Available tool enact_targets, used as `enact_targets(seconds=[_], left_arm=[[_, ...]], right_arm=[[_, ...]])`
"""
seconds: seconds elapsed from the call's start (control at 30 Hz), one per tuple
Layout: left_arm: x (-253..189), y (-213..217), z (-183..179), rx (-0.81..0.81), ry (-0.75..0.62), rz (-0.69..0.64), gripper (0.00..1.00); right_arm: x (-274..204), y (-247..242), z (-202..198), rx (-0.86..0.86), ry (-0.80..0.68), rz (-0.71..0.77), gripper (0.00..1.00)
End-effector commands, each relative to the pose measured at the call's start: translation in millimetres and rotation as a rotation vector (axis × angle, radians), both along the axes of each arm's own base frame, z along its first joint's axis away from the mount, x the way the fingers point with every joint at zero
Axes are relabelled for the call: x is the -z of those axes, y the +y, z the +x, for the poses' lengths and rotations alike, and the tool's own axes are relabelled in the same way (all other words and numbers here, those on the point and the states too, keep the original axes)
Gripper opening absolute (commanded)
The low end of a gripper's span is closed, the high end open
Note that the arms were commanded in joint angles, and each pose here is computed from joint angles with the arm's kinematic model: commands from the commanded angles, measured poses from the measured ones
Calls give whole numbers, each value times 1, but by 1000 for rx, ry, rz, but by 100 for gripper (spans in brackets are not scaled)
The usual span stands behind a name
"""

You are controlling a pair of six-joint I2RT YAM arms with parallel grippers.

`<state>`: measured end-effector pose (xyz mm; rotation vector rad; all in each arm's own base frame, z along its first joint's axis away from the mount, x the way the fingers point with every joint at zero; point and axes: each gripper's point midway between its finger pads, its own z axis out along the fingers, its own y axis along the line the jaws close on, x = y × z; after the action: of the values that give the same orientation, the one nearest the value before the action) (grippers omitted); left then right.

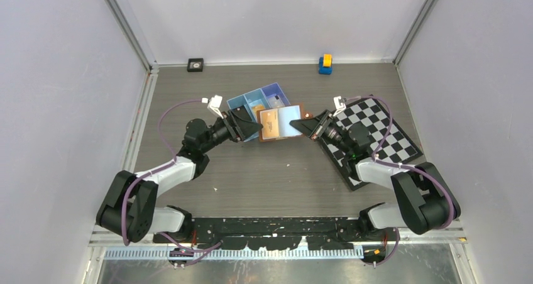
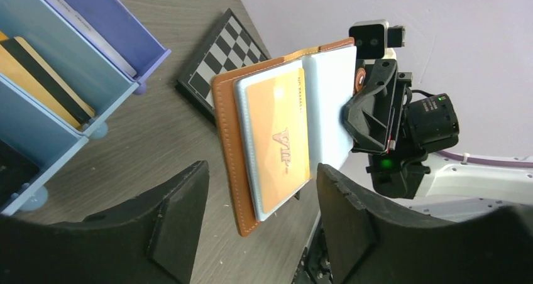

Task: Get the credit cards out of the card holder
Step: Remove the credit card from the card holder.

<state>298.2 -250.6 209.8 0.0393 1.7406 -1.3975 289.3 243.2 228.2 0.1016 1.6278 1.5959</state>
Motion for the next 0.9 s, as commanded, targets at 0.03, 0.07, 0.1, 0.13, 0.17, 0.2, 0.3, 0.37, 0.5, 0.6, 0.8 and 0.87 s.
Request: enact_targets(seconds=[0.03,0.07,0.1,0.13,0.17,0.2,0.3,0.37,0.5,0.6,0.8,0.87], left_arm=[[-10,1,1,4,-19,-37,75],[-10,1,2,2,-17,-44,76],[-11,0,2,9,-18,-53,77],[-12,-1,1,22,-19,-62,77],[-14,-3,-1,41,-23,-75,75],[-16,-5,-3,60,-29,-87,70],[-26,-12,-8,124,-51,-133,60],[-31,-15,-9,152,-58,-158,52],[-31,-15,-9,159,-63,-164,27],[-29,-9,-7,121,-70,-138,3],[10,15,14,-86,48,92,0],[17,23,15,-130,72,137,0]], right_arm=[[-41,7,-8,-76,-116,93,0],[-43,8,-9,-90,-115,105,0],[-45,9,-11,-100,-115,118,1],[-46,9,-11,-107,-118,129,1],[-48,10,-12,-113,-117,135,0],[-47,10,-12,-116,-114,137,0],[-46,12,-12,-125,-111,140,0],[-45,14,-12,-135,-106,140,0],[-40,16,-9,-134,-90,132,0],[-20,17,5,-90,-11,53,5],[18,-13,26,146,97,-202,41],[22,-30,29,239,102,-286,51]])
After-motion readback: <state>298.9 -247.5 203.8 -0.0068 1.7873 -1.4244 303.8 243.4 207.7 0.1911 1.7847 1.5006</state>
